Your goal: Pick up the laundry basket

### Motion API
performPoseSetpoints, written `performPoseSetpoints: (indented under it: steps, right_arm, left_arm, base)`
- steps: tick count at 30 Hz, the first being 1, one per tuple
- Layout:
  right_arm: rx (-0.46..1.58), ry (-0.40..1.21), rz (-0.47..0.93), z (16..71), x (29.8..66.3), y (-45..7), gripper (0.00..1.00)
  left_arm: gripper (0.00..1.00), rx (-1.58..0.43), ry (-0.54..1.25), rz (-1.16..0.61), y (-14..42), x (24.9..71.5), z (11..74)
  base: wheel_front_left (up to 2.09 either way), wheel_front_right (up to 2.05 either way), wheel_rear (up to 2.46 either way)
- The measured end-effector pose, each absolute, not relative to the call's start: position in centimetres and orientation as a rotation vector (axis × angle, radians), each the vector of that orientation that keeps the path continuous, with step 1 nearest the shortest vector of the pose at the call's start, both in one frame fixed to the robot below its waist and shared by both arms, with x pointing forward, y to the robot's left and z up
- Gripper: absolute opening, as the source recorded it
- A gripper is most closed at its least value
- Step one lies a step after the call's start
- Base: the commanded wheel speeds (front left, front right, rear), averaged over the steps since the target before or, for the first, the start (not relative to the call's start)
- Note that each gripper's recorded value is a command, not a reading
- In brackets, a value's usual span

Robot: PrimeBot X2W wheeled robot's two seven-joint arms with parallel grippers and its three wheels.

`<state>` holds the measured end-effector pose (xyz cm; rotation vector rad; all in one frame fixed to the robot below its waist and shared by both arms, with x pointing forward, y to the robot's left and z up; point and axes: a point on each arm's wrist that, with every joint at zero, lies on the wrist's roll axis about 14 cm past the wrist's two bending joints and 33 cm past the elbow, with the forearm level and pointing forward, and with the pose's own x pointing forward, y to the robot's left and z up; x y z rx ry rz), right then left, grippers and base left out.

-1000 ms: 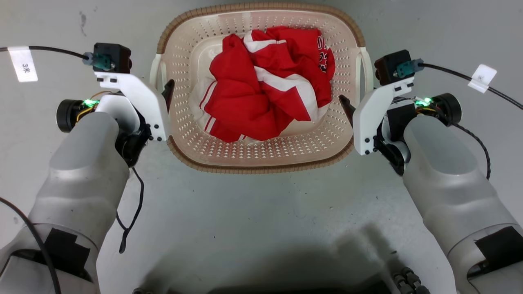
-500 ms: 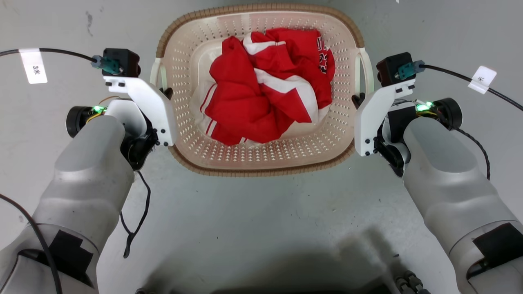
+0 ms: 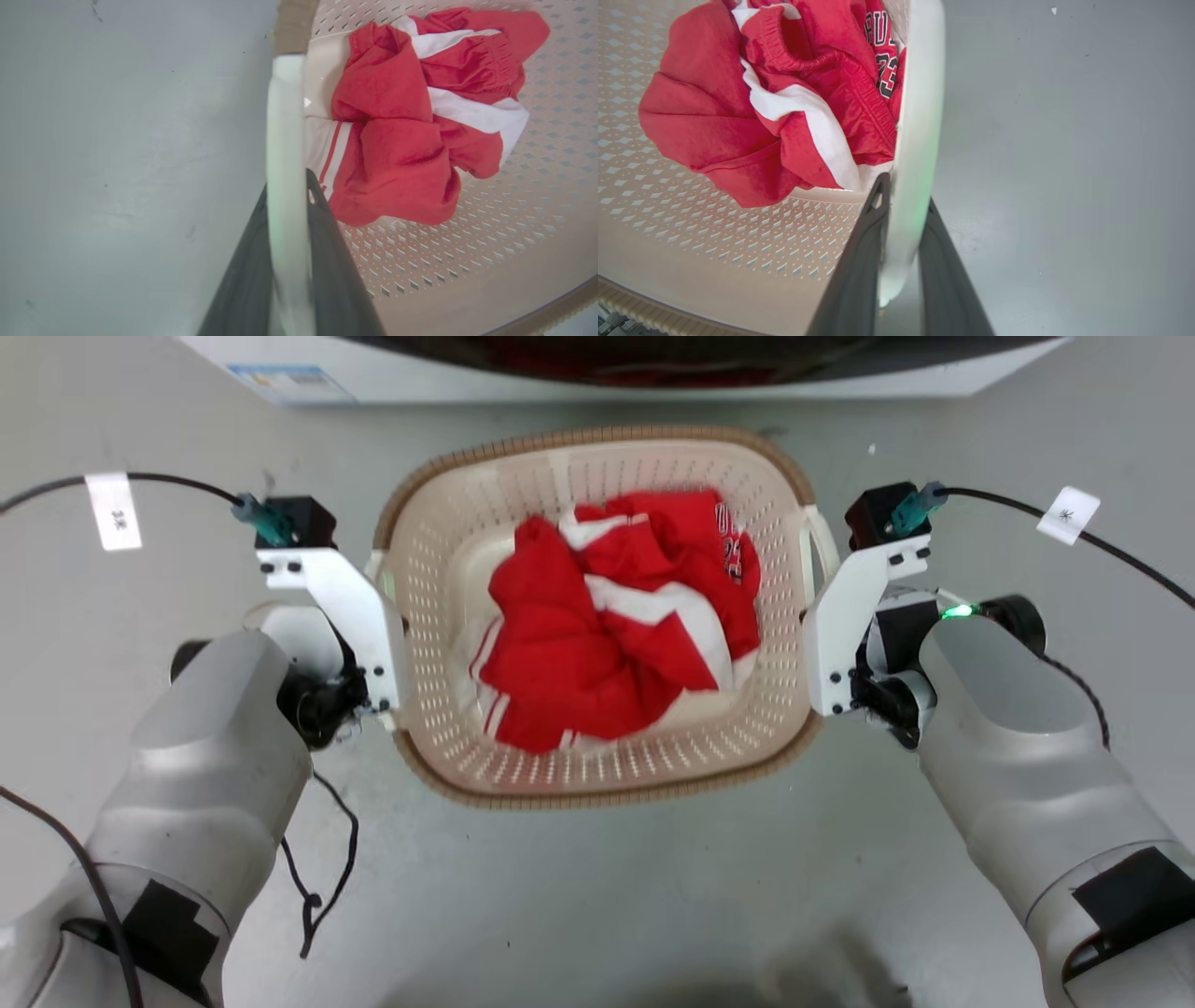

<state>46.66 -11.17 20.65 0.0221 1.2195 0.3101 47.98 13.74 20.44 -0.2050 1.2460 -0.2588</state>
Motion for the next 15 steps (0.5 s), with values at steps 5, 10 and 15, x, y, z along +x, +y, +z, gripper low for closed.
performPoseSetpoints:
  steps: [5,10,15]
  right_arm:
    - [0.031,1.271,0.309,23.4,45.3,-11.1,0.0]
    - [0.049,1.303,0.307,26.3,43.7,-11.1,0.0]
    - [0.053,1.309,0.303,29.1,42.5,-11.3,0.0]
  left_arm:
    - [0.0,-0.197,1.275,-0.27,13.7,46.9,23.4]
    - [0.0,-0.183,1.28,-0.284,13.7,45.9,26.6]
    - [0.0,-0.179,1.28,-0.295,13.6,44.9,29.8]
  base:
    - [0.0,0.0,0.0]
    - [0.0,0.0,0.0]
    - [0.0,0.0,0.0]
